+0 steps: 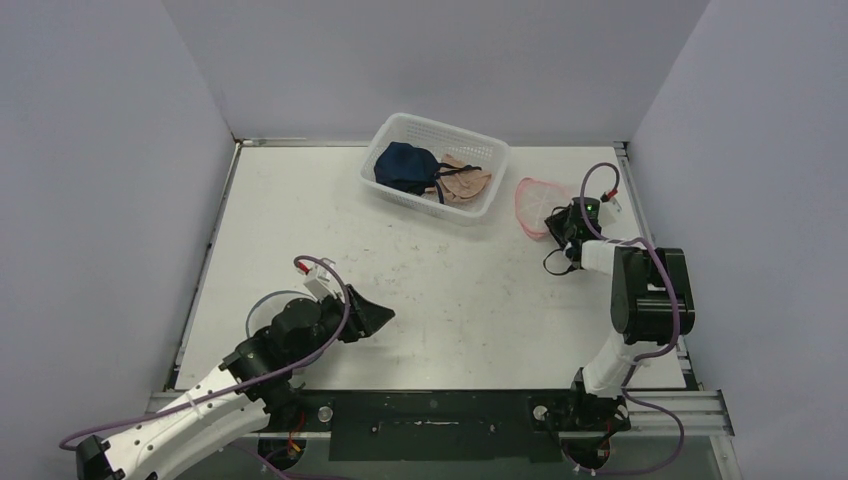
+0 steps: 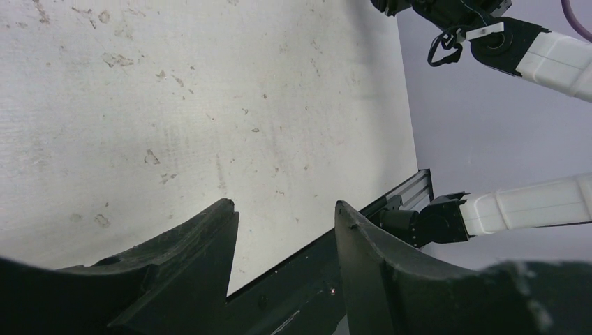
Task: Unzip the laundry bag and remove the bra
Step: Move the laundry bag to the center of the board.
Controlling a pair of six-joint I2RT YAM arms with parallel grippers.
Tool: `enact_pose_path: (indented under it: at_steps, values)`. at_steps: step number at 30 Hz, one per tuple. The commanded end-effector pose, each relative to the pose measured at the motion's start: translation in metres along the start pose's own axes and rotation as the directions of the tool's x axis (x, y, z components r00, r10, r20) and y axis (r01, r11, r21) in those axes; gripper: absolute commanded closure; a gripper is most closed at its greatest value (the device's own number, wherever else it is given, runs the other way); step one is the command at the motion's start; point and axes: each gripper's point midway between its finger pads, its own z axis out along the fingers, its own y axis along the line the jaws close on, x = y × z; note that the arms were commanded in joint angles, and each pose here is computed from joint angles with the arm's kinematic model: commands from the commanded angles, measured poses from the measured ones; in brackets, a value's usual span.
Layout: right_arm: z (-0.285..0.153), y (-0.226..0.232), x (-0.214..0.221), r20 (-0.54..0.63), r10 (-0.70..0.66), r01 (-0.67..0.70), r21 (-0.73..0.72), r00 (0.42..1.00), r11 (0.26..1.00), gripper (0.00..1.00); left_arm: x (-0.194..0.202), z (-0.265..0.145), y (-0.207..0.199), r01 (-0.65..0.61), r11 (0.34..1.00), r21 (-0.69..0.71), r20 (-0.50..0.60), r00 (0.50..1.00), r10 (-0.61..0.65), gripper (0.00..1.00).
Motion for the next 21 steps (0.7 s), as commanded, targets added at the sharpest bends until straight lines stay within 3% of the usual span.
enact_pose_path:
  at_steps: [1,8,11,17,21]
  values:
    - [-0.006,0.015,-0.014,0.032,-0.015,0.017,-0.048,0.999,0.999,0.56,-0.022,-0.008,-0.015,-0.039,0.999,-0.002,0.057,0.998,0.039,0.47]
    - [-0.033,0.032,-0.025,0.063,-0.034,0.038,-0.07,0.997,0.997,0.23,-0.039,-0.02,-0.017,-0.059,0.997,-0.049,0.107,0.992,0.064,0.39]
    - [-0.057,0.05,-0.035,0.109,-0.074,0.084,-0.083,0.991,0.993,0.15,-0.049,-0.03,-0.012,-0.058,0.994,-0.095,0.142,0.987,0.071,0.24]
    - [-0.132,0.095,-0.045,0.18,-0.121,0.153,-0.177,0.976,0.972,0.1,-0.07,-0.05,0.007,-0.037,0.967,-0.251,0.213,0.973,0.093,0.0]
    - [-0.201,0.133,-0.025,0.224,-0.208,0.269,-0.297,0.952,0.916,0.1,-0.08,-0.063,0.021,-0.019,0.938,-0.345,0.245,0.963,0.11,0.04]
